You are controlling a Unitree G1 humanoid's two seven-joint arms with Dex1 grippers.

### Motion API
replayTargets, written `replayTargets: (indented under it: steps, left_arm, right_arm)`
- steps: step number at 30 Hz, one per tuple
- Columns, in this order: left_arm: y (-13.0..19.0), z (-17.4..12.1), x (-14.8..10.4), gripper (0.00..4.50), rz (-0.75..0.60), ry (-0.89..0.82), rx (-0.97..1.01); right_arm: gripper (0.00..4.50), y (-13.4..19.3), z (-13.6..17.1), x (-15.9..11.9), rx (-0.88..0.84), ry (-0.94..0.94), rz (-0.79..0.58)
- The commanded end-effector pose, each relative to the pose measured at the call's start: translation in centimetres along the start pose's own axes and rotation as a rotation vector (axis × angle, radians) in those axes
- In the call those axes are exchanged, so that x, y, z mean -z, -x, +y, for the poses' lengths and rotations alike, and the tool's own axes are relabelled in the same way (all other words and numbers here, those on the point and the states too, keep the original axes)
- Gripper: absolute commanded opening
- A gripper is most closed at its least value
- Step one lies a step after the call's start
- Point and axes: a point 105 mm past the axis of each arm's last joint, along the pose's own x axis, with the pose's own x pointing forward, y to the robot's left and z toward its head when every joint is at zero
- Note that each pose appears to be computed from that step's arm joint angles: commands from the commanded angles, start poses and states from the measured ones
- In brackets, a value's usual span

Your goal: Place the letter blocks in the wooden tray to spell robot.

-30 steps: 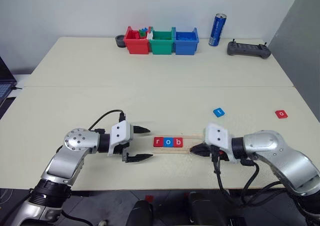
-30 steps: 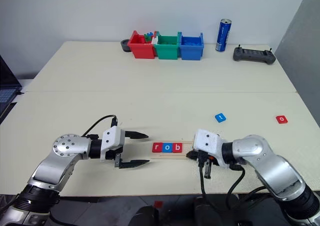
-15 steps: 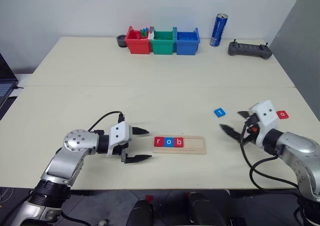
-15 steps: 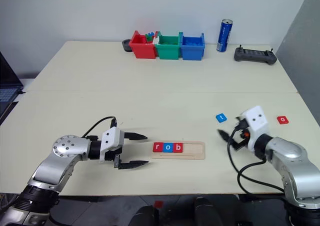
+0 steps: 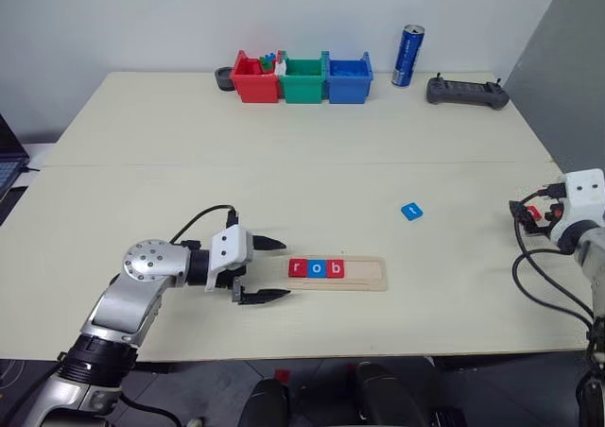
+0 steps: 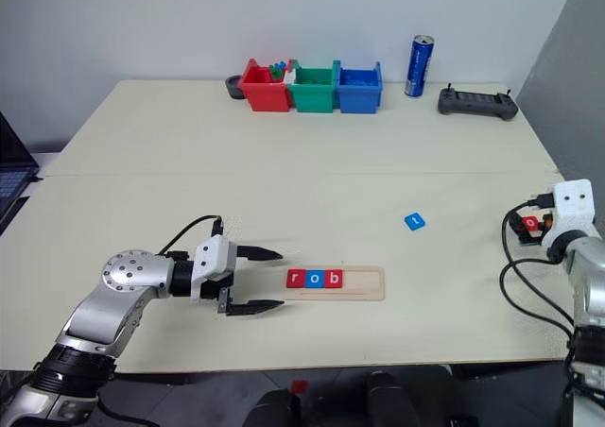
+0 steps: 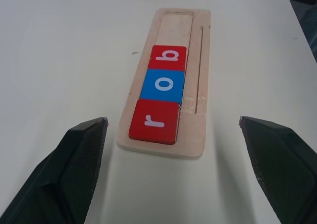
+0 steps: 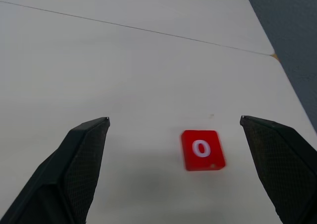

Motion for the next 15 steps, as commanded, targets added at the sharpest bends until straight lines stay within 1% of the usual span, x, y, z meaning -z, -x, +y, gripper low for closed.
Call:
replayTargets:
  steps: [1,4,9,12,15]
  left_arm:
    - [0.3,-0.1,-1.2,4.50,-0.014,-0.044,0.005]
    - [0.6,-0.1,-1.1,4.50,0.004,-0.049,0.000]
    - [0.9,-0.1,-1.3,4.50,0.013,-0.049,-0.005]
    - [0.9,-0.1,-1.3,4.50,0.016,-0.048,-0.008]
    - [1.0,-0.1,-1.1,4.50,0.022,-0.045,-0.010]
  right_arm:
    - [4.49,-1.2,-1.3,0.4,-0.005,-0.029,0.026]
    - [4.49,-2.0,-1.7,1.5,-0.010,-0.067,0.088]
    - [4.49,-2.4,-2.0,3.8,-0.010,-0.116,0.196]
    - [3.88,-2.4,-1.9,4.4,-0.013,-0.167,0.225]
    - [2.92,-2.2,-1.7,5.2,-0.024,-0.212,0.259]
